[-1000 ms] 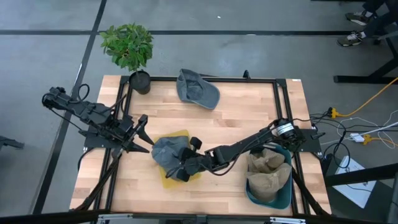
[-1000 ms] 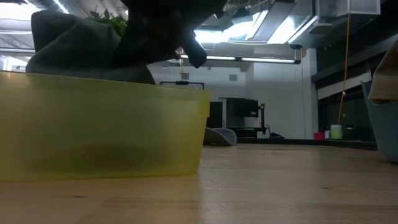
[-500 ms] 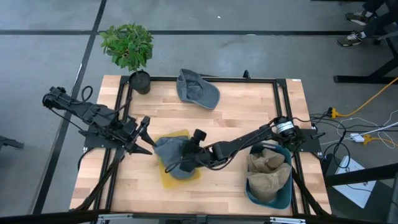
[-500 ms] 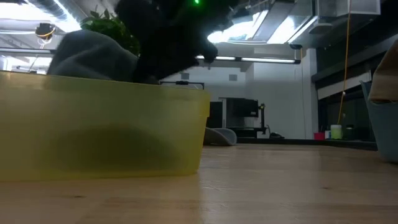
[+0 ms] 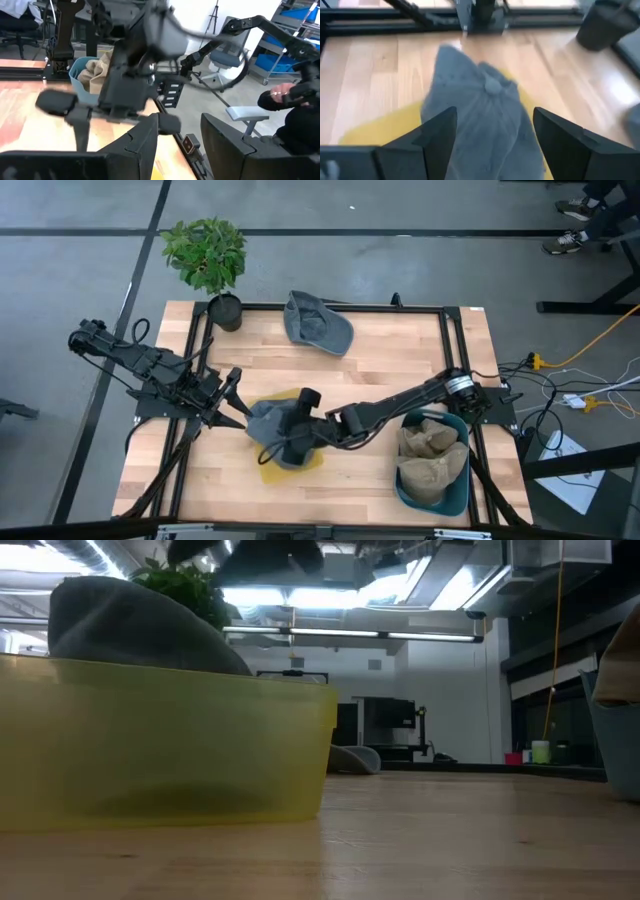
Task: Pick & Place hat
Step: Put the left blue cap into the yellow bin
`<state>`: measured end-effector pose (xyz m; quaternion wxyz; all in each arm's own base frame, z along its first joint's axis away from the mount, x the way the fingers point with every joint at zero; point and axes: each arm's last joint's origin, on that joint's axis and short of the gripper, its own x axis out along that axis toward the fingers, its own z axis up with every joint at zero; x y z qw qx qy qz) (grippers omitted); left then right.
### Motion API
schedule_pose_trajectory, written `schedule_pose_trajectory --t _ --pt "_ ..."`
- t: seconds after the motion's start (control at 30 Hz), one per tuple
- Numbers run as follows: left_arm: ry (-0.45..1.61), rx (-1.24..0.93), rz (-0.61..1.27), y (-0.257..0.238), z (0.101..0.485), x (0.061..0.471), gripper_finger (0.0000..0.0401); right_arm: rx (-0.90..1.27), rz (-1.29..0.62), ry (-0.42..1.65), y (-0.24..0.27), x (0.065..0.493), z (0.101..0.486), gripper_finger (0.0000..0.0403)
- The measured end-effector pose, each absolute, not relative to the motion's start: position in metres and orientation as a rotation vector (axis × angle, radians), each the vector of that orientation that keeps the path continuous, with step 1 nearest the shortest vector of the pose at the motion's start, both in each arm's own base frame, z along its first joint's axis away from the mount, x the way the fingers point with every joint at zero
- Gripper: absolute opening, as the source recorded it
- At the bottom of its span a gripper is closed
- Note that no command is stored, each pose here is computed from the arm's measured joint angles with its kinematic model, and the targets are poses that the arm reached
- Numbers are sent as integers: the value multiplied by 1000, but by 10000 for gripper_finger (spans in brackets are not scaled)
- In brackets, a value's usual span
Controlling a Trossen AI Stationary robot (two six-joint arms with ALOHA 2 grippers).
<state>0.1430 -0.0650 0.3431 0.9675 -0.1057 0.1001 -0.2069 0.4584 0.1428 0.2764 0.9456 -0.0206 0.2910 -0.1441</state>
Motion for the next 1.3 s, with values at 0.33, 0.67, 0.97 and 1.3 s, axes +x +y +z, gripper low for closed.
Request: schedule_pose_trajectory --t 0.33,0.67,0.97,1.3 --pt "209 -212 -416 -65 342 143 145 -17 -182 573 156 461 288 214" --pt "223 -209 -413 -66 341 145 145 -16 -127 654 160 476 247 13" --pt "256 -202 -408 -69 336 152 145 -14 -181 690 141 488 226 21" --pt "297 -193 -403 -70 331 154 145 6 -44 696 145 473 260 16"
